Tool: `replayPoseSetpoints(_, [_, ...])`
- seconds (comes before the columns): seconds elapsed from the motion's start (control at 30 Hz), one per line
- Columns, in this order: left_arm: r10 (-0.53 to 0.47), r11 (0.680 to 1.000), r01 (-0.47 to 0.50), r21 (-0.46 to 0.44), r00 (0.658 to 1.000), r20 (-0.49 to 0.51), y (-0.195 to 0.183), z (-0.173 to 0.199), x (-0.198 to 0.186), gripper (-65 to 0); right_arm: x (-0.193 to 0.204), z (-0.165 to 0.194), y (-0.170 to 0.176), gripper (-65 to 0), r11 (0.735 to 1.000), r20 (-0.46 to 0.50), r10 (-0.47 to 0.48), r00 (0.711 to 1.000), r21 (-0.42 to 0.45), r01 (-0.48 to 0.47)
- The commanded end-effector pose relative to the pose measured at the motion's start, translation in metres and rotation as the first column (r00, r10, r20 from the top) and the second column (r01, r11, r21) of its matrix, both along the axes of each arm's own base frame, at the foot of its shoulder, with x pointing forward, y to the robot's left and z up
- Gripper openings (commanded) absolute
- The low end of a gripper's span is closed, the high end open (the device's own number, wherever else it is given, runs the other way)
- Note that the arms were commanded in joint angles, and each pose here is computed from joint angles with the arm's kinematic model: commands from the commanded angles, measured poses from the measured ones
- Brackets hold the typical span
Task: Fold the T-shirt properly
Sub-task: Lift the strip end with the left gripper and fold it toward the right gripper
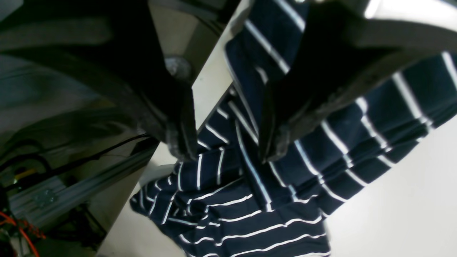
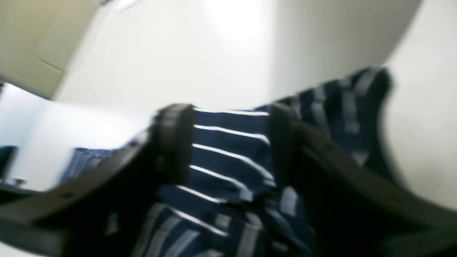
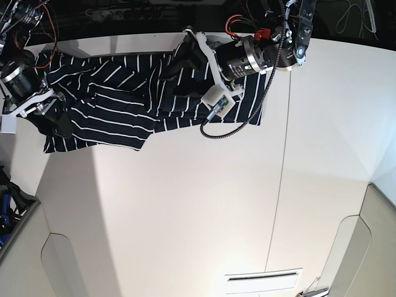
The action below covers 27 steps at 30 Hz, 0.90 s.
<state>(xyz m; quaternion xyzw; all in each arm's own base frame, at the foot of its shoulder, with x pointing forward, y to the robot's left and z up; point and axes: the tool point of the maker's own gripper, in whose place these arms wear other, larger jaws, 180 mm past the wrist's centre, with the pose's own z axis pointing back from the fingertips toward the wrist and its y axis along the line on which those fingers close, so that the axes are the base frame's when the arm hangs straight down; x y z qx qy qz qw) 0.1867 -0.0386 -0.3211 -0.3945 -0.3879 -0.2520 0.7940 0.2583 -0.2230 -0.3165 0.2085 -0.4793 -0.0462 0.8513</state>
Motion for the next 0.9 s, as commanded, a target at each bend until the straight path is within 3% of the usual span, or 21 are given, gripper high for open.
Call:
replayPoseSetpoints(0.0, [0.002,1.000,-0.001,-0.030,0.999,0.032,-0.002,0.010,0.003,-33.6,0.006,0.015,-0.012,-27.0,0.999,0.050,-0.008,0.999,-0.042,0.010])
replayPoseSetpoints(0.13, [0.025,0.999,-0.024,-0.021,0.999,0.034,0.005,0.009,0.008,-33.6,0.007,0.016,-0.041,-25.5,0.985,0.036,-0.029,0.999,-0.168,0.035])
replayPoseSetpoints(0.23, [0.050,0.999,-0.050,-0.011,0.998,0.037,0.013,0.008,0.012,-33.6,0.008,0.016,-0.053,-25.5,0.979,0.024,-0.040,0.999,-0.198,0.044])
replayPoseSetpoints(0.63, [0.072,0.997,-0.072,-0.001,0.997,0.040,0.021,0.008,0.016,-33.6,0.002,-0.046,-0.079,-25.5,0.982,-0.101,-0.133,0.986,-0.150,0.117])
replayPoseSetpoints(0.87, [0.062,0.998,-0.062,0.016,0.998,0.027,0.021,0.004,0.014,-33.6,-0.001,-0.067,-0.075,-25.5,0.987,-0.157,-0.131,0.979,-0.110,0.114])
